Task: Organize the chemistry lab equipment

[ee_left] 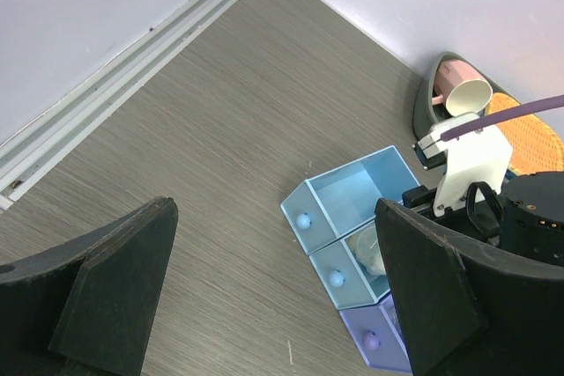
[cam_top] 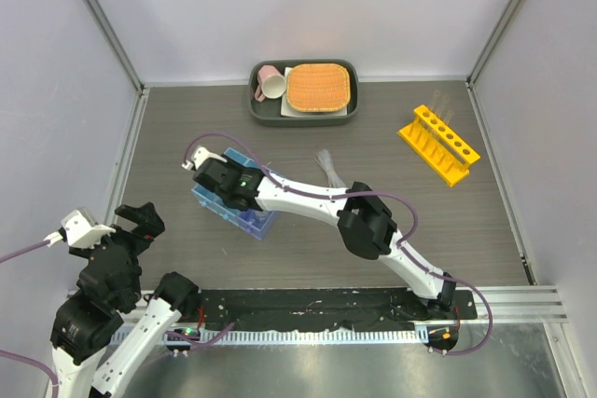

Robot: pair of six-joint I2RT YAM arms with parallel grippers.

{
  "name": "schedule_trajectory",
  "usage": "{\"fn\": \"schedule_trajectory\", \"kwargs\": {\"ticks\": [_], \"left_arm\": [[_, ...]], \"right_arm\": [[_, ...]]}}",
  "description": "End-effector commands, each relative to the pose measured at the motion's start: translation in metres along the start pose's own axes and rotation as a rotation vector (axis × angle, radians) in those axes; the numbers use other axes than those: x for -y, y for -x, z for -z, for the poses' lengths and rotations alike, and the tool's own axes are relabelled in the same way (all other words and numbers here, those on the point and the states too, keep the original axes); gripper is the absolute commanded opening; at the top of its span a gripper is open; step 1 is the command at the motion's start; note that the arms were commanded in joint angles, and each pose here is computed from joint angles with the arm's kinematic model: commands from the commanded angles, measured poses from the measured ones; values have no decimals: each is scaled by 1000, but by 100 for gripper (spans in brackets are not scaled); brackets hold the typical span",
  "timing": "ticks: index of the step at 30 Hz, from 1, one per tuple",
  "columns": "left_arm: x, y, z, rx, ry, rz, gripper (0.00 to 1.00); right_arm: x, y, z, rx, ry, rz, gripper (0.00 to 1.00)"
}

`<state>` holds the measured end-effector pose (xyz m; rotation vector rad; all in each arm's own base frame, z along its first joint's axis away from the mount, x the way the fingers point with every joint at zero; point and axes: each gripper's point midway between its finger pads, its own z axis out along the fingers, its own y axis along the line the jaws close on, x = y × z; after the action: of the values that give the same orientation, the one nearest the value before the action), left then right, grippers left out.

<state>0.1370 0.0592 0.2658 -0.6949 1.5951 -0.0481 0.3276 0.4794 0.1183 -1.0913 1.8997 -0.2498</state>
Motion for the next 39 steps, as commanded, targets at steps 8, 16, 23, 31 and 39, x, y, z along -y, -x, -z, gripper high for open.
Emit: {"fn": "schedule_trajectory", "kwargs": {"ticks": [8,16,23,31,39], "left_arm": [[3,9,1,22,-8,33,100],[3,9,1,20,-9,32,100],[3,9,2,22,-11,37,100],[3,8,1,17,-10,30,100],[7,5,0,2,-24,15,100]], "right_arm": [[-49,-1,25,8,144,6,39],[-62,2,39,22,134,20,39],[-14,25,54,57,-45,1,39],[60,50,88,116,-130,-182,41],[174,-3,66,-15,-142,-492,48]]}}
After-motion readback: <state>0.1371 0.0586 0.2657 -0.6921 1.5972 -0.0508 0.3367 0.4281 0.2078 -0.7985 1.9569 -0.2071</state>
